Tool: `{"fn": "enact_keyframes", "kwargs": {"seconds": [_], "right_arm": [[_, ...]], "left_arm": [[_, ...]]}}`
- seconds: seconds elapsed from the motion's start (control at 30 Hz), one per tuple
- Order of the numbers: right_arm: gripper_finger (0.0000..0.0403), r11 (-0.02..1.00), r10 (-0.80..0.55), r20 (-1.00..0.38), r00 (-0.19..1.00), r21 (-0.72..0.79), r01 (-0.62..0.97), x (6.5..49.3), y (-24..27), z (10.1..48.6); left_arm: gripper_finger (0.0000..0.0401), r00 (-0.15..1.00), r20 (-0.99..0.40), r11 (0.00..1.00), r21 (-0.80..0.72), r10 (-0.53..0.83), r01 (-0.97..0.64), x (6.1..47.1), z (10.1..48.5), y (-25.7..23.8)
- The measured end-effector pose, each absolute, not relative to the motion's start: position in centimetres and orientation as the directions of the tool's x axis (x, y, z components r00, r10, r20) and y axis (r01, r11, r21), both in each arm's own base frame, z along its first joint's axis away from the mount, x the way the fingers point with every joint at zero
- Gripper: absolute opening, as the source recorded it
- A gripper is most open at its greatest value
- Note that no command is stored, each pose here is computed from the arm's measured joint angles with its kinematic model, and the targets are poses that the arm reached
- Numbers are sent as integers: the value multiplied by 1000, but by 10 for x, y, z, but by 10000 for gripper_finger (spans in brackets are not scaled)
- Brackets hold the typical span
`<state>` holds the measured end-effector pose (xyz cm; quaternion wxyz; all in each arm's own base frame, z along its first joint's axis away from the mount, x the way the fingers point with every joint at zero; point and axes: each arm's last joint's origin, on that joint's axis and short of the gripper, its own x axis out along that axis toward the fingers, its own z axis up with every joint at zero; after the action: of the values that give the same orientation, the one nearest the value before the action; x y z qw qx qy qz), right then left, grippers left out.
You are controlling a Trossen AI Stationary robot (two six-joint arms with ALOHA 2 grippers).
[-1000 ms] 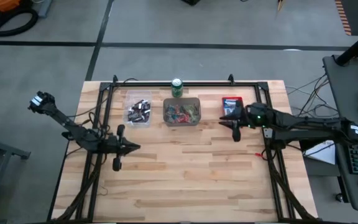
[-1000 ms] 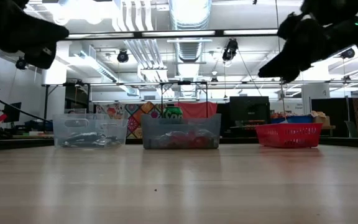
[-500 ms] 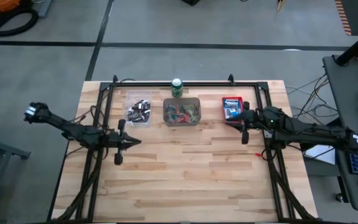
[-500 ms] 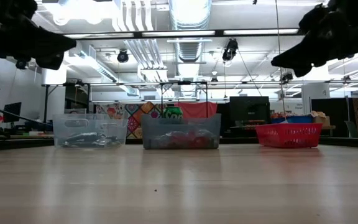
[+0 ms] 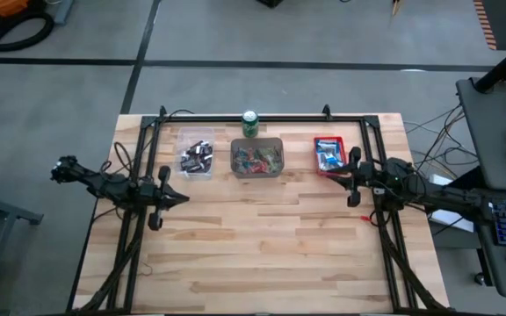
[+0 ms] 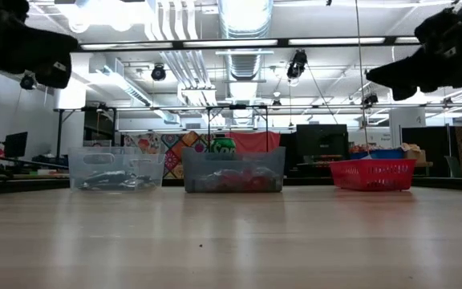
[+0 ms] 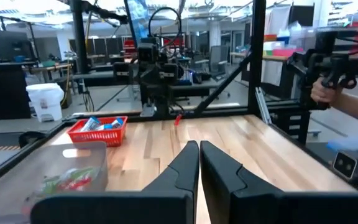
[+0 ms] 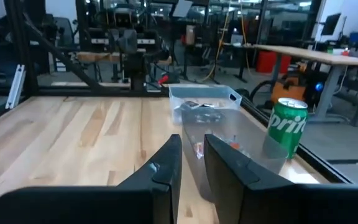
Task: Organize candy in baskets
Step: Return to Home Position
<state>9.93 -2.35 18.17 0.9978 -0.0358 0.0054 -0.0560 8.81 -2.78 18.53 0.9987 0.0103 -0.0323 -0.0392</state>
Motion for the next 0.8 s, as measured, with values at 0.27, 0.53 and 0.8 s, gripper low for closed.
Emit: {"fn": "enact_keyframes", "kwargs": {"seconds": [0.27,0.53,0.8], "right_arm": [[59,983,-95,50,994,-154,102,94,-22,172],[59,994,-96,29,995,-49,98,96,-22,170],[59,995,-97,4,995,-11,97,97,-22,168]], "left_arm": [[0,995,55,996,24,-88,87,92,173,-30],[0,999,25,993,-112,-30,33,93,172,-28],[0,1000,-5,994,-108,-30,30,95,170,-29]]}}
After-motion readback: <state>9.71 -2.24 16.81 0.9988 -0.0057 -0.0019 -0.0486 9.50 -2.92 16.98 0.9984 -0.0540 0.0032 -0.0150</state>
